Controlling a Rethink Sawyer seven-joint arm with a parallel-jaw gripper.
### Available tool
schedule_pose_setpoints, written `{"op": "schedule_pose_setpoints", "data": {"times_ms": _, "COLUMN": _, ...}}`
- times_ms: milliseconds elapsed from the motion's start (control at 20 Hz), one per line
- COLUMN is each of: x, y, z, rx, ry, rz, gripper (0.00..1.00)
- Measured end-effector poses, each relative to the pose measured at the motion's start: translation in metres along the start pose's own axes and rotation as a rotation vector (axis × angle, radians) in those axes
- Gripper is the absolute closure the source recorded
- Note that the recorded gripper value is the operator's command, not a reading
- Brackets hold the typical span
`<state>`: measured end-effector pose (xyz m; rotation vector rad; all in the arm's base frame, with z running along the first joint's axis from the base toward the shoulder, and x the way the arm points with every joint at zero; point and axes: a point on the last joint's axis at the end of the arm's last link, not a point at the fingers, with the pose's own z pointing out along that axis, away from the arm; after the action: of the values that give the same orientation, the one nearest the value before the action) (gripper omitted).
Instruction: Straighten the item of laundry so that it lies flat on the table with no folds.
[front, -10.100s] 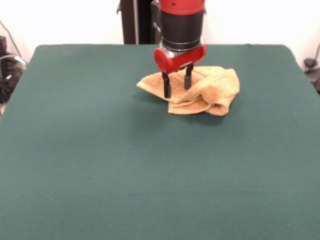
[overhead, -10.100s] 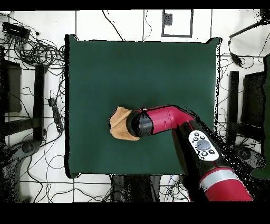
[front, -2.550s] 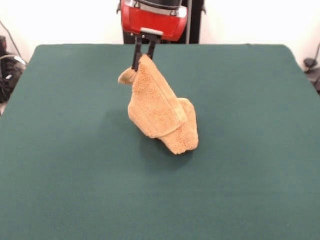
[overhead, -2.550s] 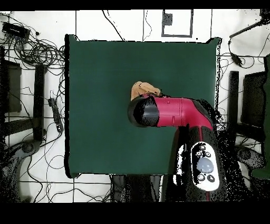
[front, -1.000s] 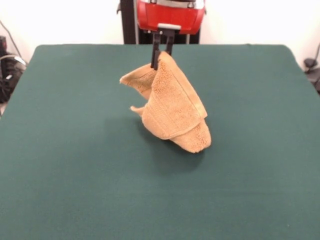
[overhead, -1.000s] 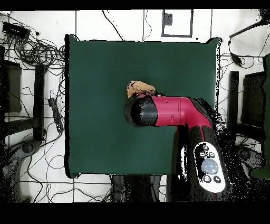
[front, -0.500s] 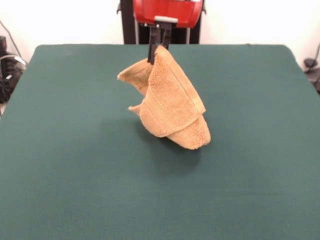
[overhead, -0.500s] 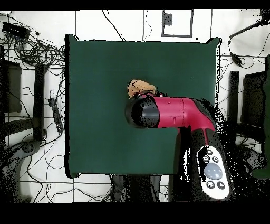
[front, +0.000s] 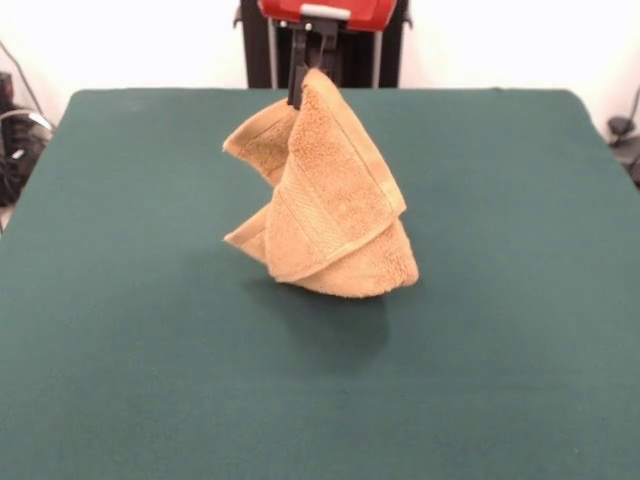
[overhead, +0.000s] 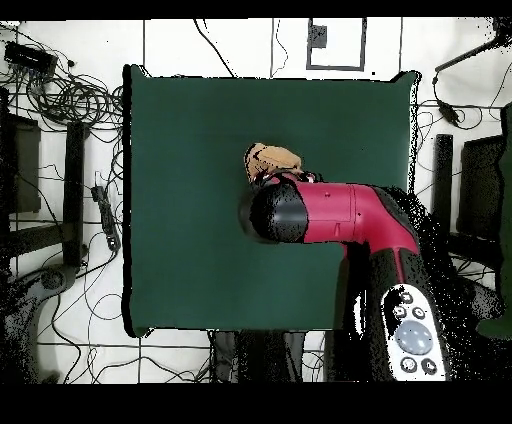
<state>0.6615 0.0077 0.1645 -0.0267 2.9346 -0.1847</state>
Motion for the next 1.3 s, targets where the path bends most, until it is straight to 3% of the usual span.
{"op": "schedule_pose_setpoints", "data": {"times_ms": 1300, "x": -0.0022, "y": 0.0061, "z": -0.0054, "rx": -0.014, "ry": 0.014, "rz": -0.006, "gripper": 1.0}}
